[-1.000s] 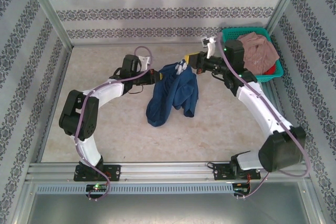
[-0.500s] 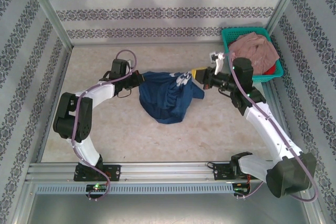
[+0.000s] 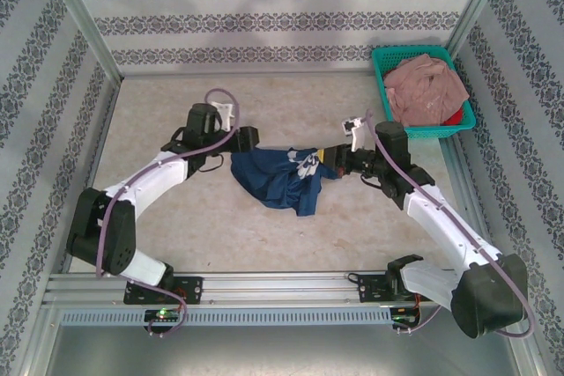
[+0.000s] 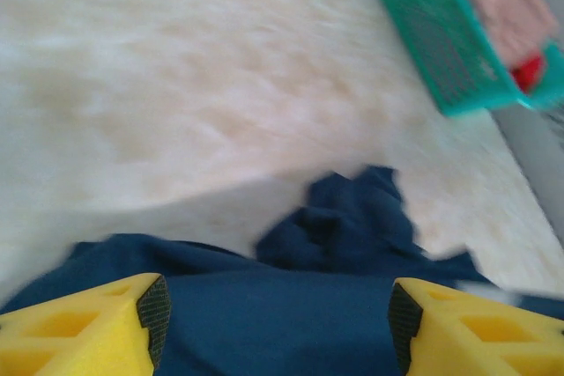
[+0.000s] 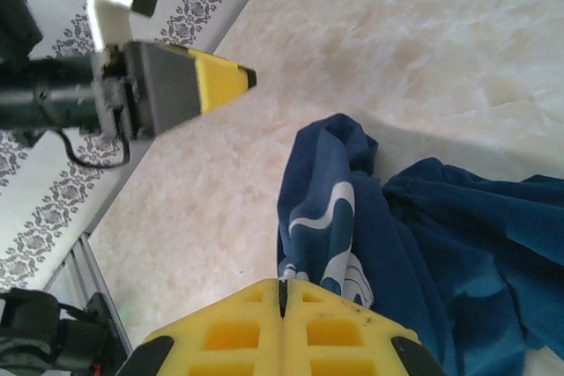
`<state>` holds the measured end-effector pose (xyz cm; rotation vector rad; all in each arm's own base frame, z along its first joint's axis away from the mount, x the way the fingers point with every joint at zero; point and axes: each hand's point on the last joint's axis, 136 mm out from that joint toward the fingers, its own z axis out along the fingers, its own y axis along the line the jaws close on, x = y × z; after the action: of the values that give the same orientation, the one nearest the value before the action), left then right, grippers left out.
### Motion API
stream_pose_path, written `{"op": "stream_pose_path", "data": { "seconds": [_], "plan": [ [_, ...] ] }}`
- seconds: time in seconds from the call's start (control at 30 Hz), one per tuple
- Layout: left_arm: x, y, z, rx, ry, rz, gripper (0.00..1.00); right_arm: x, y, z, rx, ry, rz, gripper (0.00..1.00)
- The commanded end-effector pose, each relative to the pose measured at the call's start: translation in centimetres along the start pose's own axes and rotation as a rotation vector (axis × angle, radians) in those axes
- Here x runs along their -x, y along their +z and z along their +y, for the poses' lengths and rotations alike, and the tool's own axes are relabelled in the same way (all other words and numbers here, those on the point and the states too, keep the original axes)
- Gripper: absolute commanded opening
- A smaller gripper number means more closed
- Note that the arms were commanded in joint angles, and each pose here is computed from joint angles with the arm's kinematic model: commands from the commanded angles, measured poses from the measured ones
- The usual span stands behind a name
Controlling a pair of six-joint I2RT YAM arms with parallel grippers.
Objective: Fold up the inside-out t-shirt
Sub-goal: Turn the T-shirt inside out at the center of the table.
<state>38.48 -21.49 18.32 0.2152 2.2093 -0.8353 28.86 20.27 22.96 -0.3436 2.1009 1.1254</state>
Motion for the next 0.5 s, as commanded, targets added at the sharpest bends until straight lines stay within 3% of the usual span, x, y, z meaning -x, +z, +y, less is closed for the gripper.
{"op": "stream_pose_path", "data": {
  "seconds": [0.0, 0.13, 0.3, 0.37, 0.47],
  "plan": [
    [-0.9, -1.3, -7.2, -0.215, 0.245, -0.006, 0.72, 3.3, 0.5, 2.8, 0.045, -0.004, -0.065, 0.0],
    [-2.4, -2.1, -11.5, -0.311, 0.381, -0.014, 0.76, 4.6, 1.4, 4.5, 0.087, 0.046, -0.071, 0.0],
    [-0.8, -1.1, -13.7, -0.339, 0.406, -0.047, 0.75, 5.9, 2.0, 6.6, 0.13, 0.073, -0.082, 0.0],
    [-0.3, 0.0, -13.9, -0.342, 0.395, -0.047, 0.7, 6.3, 2.1, 6.9, 0.14, 0.093, -0.093, 0.0],
    [0.9, 1.6, -13.7, -0.318, 0.362, -0.07, 0.53, 6.1, 2.4, 6.9, 0.139, 0.11, -0.087, 0.0]
  ]
}}
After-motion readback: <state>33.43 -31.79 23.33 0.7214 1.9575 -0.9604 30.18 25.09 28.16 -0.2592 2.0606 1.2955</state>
